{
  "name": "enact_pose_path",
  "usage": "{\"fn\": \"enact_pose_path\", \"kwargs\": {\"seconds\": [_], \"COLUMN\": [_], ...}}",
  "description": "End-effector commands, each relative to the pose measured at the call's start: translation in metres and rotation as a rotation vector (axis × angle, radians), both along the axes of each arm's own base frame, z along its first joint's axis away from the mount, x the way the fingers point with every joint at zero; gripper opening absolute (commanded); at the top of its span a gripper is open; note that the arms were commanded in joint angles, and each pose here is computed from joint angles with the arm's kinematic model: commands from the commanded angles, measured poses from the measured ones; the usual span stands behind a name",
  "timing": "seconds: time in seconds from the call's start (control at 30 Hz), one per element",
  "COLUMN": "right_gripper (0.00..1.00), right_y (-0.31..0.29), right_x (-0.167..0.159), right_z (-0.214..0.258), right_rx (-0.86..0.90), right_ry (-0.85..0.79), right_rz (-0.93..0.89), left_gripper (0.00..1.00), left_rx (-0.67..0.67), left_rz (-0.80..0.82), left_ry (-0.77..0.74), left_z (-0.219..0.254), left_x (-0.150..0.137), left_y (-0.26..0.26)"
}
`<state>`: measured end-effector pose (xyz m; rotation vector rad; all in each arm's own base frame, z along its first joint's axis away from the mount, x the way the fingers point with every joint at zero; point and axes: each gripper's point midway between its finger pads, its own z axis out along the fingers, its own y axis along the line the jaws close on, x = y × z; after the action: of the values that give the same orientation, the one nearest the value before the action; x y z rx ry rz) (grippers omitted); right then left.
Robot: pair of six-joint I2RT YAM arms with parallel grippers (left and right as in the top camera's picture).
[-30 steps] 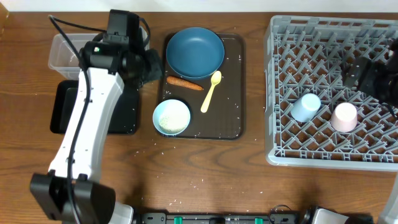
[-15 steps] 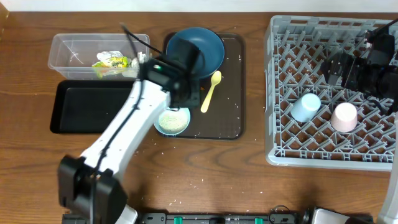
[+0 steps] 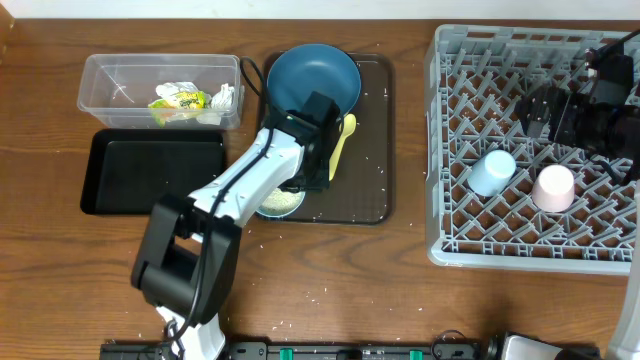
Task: Sort waste into correct bins and load items into the dishwasher rack
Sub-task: 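Grasp the light-blue bowl of rice with the left gripper, then tip the bowl over the black tray to pour out the rice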
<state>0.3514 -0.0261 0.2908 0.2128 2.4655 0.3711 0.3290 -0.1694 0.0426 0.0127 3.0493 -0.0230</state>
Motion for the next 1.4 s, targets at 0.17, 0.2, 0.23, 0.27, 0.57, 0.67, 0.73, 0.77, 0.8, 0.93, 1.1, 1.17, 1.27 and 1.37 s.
{"fn": "enact_pose_path", "kwargs": {"seconds": [0.17, 0.2, 0.23, 0.27, 0.57, 0.67, 0.73, 0.77, 0.8, 0.93, 1.1, 1.17, 1.27, 1.37], "right_gripper": [0.99, 0.99, 0.99, 0.99, 0.99, 0.99, 0.99, 0.99, 0.99, 0.99, 0.99, 0.99, 0.99, 0.99], "right_y": [0.005, 0.005, 0.005, 0.005, 0.005, 0.005, 0.005, 0.005, 0.005, 0.005, 0.005, 0.005, 0.006, 0.006], "right_x": [0.0, 0.0, 0.0, 0.0, 0.0, -0.001, -0.001, -0.001, -0.001, -0.002, -0.003, -0.003, -0.004, -0.005], "right_z": [0.002, 0.002, 0.002, 0.002, 0.002, 0.002, 0.002, 0.001, 0.001, 0.001, 0.0, 0.0, -0.001, -0.002], "right_rx": [-0.002, -0.002, -0.002, -0.002, -0.002, -0.004, -0.005, -0.008, -0.01, -0.014, -0.012, -0.012, -0.01, -0.008], "right_ry": [-0.004, -0.004, -0.004, -0.004, -0.005, -0.004, -0.003, -0.002, -0.002, -0.001, 0.003, 0.005, 0.012, 0.017], "right_rz": [0.026, 0.026, 0.027, 0.026, 0.026, 0.029, 0.03, 0.034, 0.038, 0.043, 0.043, 0.043, 0.043, 0.043], "left_gripper": [0.24, 0.2, 0.19, 0.12, 0.06, 0.06, 0.06, 0.06, 0.06, 0.06, 0.06, 0.06, 0.06, 0.06], "left_rx": [0.078, 0.079, 0.078, 0.078, 0.061, 0.043, 0.004, -0.026, -0.052, -0.161, -0.276, -0.345, -0.461, -0.592], "left_rz": [-0.014, -0.014, -0.014, -0.014, -0.011, -0.004, 0.01, 0.021, 0.033, 0.091, 0.217, 0.25, 0.291, 0.336], "left_ry": [0.063, 0.065, 0.065, 0.064, 0.041, 0.016, -0.007, -0.021, -0.034, -0.103, -0.171, -0.174, -0.181, -0.197], "left_z": [-0.031, -0.032, -0.032, -0.032, -0.005, 0.022, 0.041, 0.052, 0.062, 0.1, 0.131, 0.134, 0.136, 0.137], "left_x": [-0.005, -0.005, -0.005, -0.005, 0.0, 0.003, 0.005, 0.007, 0.009, 0.018, 0.031, 0.035, 0.038, 0.039], "left_y": [0.01, 0.01, 0.01, 0.01, 0.007, 0.008, 0.008, 0.009, 0.012, 0.036, 0.098, 0.12, 0.149, 0.175]}}
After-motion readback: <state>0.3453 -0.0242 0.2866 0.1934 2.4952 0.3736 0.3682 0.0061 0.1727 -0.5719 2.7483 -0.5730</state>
